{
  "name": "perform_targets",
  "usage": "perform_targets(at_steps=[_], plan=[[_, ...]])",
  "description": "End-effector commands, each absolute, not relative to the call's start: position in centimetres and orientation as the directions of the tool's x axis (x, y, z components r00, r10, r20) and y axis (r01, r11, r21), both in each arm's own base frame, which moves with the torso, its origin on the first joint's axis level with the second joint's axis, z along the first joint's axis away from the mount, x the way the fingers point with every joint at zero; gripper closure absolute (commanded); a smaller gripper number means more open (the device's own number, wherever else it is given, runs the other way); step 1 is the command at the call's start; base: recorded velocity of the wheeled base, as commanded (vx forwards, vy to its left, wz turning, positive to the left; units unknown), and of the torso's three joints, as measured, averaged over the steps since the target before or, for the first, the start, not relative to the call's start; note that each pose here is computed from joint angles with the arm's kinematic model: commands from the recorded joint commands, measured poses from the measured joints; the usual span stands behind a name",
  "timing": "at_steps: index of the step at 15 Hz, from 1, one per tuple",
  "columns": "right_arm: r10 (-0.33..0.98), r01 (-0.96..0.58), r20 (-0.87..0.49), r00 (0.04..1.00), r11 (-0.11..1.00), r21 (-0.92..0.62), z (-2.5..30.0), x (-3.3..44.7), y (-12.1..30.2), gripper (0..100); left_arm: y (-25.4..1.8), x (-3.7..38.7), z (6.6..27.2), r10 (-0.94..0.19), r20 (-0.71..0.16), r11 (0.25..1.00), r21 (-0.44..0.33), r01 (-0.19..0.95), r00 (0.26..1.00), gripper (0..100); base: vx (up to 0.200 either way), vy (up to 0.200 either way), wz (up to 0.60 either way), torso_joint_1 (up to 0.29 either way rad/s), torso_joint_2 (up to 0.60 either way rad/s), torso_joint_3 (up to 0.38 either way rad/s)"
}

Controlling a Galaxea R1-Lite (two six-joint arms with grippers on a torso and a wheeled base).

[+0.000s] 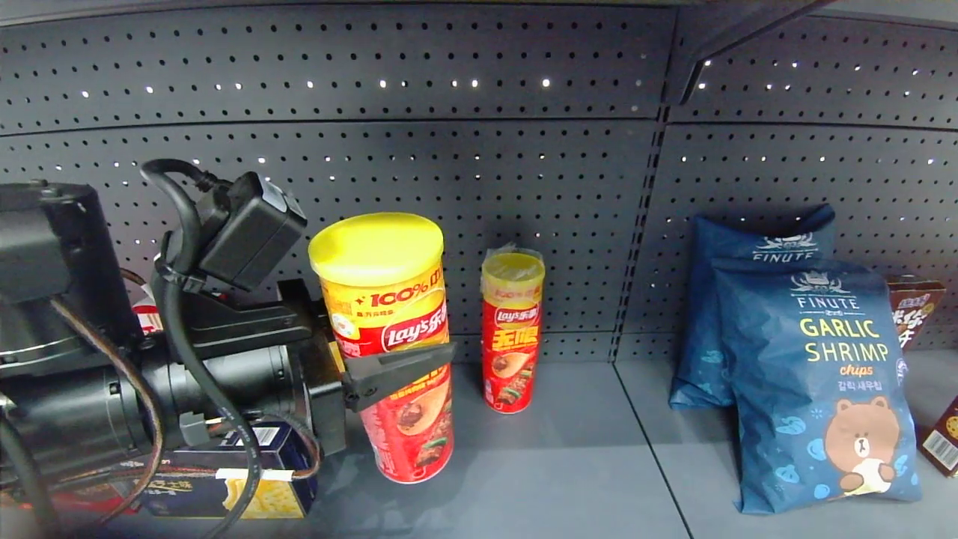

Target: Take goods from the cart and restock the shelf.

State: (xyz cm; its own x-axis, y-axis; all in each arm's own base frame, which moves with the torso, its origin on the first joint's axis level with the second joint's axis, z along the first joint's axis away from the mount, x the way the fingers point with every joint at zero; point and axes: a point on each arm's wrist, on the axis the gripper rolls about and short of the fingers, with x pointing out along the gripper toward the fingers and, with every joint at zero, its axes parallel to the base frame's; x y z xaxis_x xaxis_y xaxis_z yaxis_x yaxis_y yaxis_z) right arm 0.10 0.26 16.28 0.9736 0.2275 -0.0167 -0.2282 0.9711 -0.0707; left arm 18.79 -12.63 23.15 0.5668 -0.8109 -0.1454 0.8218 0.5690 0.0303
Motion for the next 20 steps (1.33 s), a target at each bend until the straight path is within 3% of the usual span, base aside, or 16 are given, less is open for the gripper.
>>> perform_targets(at_steps=[1,7,12,16,20], plan=[[0.362,-0.379,-0.172,0.916,0.922,-0.076,18.4,4.1,1.3,0,-12.2,19.0,23.2,-0.797,-0.145,0.588,0.031,0.808,0.586,100,0.0,0.0,0.0,0.0,0.0,0.0],[0.561,-0.587,-0.255,0.788,0.809,-0.034,22.7,13.1,5.1,0,-11.8,19.2,23.1,-0.786,-0.146,0.603,0.029,0.797,0.6,100,0.0,0.0,0.0,0.0,0.0,0.0],[0.652,-0.685,-0.253,0.715,0.725,-0.066,21.2,19.1,7.4,0,-11.9,19.4,23.3,-0.788,-0.141,0.602,0.031,0.798,0.6,100,0.0,0.0,0.0,0.0,0.0,0.0],[0.752,-0.766,-0.152,0.642,0.635,-0.094,21.8,24.9,10.2,0,-12.0,19.5,23.1,-0.787,-0.147,0.602,0.028,0.798,0.599,100,0.0,0.0,0.0,0.0,0.0,0.0],[0.822,-0.834,-0.14,0.552,0.545,-0.087,20.4,26.6,12.1,0,-11.9,19.4,23.0,-0.786,-0.15,0.603,0.025,0.797,0.6,100,0.0,0.0,0.0,0.0,0.0,0.0]])
